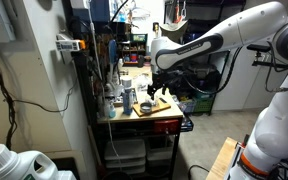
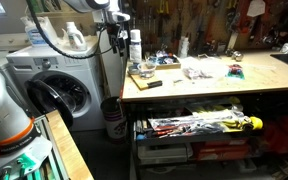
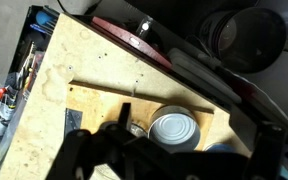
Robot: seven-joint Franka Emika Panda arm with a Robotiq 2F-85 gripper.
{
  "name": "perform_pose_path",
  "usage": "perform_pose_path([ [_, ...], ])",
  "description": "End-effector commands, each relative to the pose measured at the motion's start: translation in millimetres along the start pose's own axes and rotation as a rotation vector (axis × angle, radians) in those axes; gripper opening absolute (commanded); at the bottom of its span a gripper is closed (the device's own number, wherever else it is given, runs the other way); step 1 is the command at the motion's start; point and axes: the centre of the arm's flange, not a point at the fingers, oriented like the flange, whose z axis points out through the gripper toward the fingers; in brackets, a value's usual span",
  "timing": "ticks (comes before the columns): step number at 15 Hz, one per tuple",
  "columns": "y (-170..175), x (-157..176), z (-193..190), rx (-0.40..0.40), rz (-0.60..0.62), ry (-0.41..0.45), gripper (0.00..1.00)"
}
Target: Take a metal object out of the plastic bowl and place it into the metal bowl then put the metal bowl into the plastic bowl
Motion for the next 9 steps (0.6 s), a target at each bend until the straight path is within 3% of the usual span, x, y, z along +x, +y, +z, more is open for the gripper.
perform_pose_path([
  [1,-2.4,-1.0,-0.1,0.000,-0.005,0.000,1.00],
  [3,0.5,4.5,0.6,-0.010,0.046,0.008,1.00],
  [6,47.0,30.8,19.0,0.031,0.230,0.013,1.00],
  [9,87.7,49.4,32.2,0.101,0.367,0.083,1.00],
])
